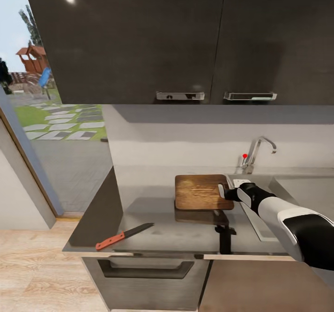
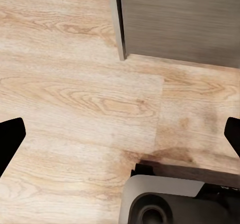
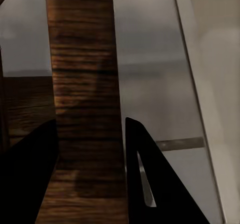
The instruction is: In the kitchen, take the Vidalia onion out of the sink, dice it on the chopping board with the paring knife, put the diced onion into the bowl on the countertop, then place both the paring knife and the chopping board into the sink.
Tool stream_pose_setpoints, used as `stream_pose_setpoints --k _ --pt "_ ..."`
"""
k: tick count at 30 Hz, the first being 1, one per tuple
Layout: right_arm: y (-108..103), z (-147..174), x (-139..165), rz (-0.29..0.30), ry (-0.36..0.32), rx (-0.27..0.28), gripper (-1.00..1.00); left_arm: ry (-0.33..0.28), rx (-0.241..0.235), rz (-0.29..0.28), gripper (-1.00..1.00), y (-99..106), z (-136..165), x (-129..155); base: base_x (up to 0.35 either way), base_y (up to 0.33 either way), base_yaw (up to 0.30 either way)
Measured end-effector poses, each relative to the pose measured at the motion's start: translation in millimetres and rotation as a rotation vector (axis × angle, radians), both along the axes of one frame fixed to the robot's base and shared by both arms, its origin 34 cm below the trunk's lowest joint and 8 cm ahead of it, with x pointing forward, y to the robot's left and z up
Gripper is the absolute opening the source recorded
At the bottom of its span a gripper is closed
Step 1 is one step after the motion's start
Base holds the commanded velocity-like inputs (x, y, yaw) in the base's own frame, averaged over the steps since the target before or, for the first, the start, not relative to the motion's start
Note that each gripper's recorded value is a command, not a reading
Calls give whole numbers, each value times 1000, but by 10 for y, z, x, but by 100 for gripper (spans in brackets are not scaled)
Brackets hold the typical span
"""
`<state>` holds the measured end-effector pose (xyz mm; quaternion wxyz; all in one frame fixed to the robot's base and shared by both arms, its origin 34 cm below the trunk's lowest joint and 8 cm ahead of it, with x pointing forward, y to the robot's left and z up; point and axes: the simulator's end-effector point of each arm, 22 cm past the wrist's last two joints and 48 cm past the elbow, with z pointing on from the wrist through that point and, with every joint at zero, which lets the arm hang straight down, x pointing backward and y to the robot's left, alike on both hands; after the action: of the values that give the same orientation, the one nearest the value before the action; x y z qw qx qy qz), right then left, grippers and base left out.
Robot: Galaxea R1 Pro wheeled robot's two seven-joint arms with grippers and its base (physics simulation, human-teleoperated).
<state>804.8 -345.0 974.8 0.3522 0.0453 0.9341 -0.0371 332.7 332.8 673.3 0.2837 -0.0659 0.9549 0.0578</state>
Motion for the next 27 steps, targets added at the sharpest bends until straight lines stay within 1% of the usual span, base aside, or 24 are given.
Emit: stream_pose_setpoints --k 8,16,27 --pt "13 -4 -1 3 1 5 -100 0 0 0 100 -3 0 0 0 0 0" --pt "91 -24 1 26 3 32 -100 2 0 0 100 -2 -5 -6 0 0 0" --pt "87 -110 -8 27 16 33 -100 14 0 0 100 -2 -30 -44 0 0 0"
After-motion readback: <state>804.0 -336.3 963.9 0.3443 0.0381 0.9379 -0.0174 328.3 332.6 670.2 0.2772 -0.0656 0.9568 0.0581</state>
